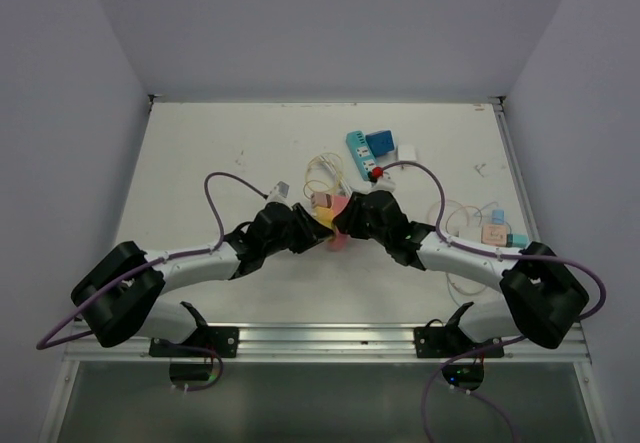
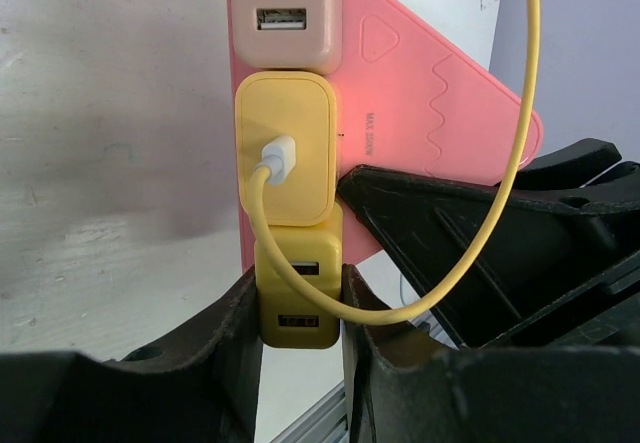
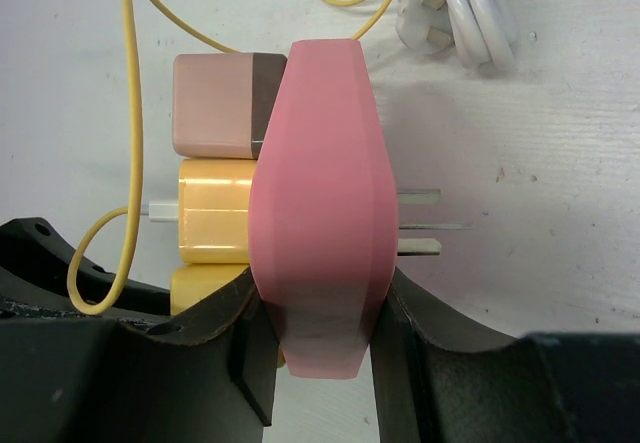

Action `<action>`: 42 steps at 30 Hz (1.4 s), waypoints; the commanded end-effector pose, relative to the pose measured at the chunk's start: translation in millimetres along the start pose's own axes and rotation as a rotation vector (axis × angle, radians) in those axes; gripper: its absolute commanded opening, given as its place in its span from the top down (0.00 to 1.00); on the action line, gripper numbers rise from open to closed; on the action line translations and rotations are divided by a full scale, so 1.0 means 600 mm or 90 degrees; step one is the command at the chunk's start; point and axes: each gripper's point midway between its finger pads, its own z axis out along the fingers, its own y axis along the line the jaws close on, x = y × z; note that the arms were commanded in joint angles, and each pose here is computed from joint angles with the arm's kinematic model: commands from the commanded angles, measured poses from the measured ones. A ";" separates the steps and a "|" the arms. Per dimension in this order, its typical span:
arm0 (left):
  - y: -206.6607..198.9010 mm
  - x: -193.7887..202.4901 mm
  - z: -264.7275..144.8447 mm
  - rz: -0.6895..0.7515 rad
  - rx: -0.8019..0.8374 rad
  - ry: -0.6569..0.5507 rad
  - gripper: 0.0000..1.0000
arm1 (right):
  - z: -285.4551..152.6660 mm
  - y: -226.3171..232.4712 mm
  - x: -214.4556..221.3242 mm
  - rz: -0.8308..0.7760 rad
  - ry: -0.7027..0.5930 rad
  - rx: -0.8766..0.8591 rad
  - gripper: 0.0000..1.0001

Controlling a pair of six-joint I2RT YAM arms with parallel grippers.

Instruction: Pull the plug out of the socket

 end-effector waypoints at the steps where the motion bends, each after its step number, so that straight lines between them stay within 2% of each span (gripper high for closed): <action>1: -0.031 -0.027 0.004 0.010 0.037 -0.050 0.85 | -0.015 0.045 -0.050 0.029 -0.062 -0.053 1.00; 4: -0.030 -0.025 0.000 0.004 0.041 -0.052 1.00 | -0.013 0.024 -0.045 0.024 -0.069 -0.027 1.00; 12: -0.019 -0.030 -0.027 -0.052 0.063 -0.076 1.00 | -0.022 -0.066 -0.060 0.051 -0.118 0.090 1.00; 24: -0.051 -0.042 -0.075 -0.059 0.077 -0.098 1.00 | -0.028 -0.117 -0.096 0.041 -0.148 0.182 1.00; 25: -0.040 -0.040 -0.077 -0.056 0.052 -0.094 1.00 | -0.028 -0.120 -0.095 0.040 -0.148 0.189 1.00; 27: -0.059 -0.057 -0.088 -0.052 0.042 -0.111 1.00 | -0.028 -0.128 -0.095 0.030 -0.147 0.206 1.00; 28: -0.036 -0.054 -0.091 -0.036 -0.006 -0.105 1.00 | -0.029 -0.132 -0.096 0.029 -0.147 0.213 1.00; 31: -0.041 -0.072 -0.101 -0.004 -0.050 -0.123 1.00 | -0.030 -0.122 -0.094 0.024 -0.140 0.191 1.00; 34: -0.040 -0.080 -0.102 0.004 -0.051 -0.133 1.00 | -0.040 -0.097 -0.110 0.028 -0.155 0.147 1.00; 38: 0.002 -0.077 -0.074 0.008 -0.050 -0.066 1.00 | -0.060 -0.084 -0.126 -0.001 -0.160 0.124 1.00; 42: 0.029 -0.128 -0.044 0.033 -0.068 -0.062 1.00 | -0.081 -0.064 -0.136 -0.043 -0.152 0.080 1.00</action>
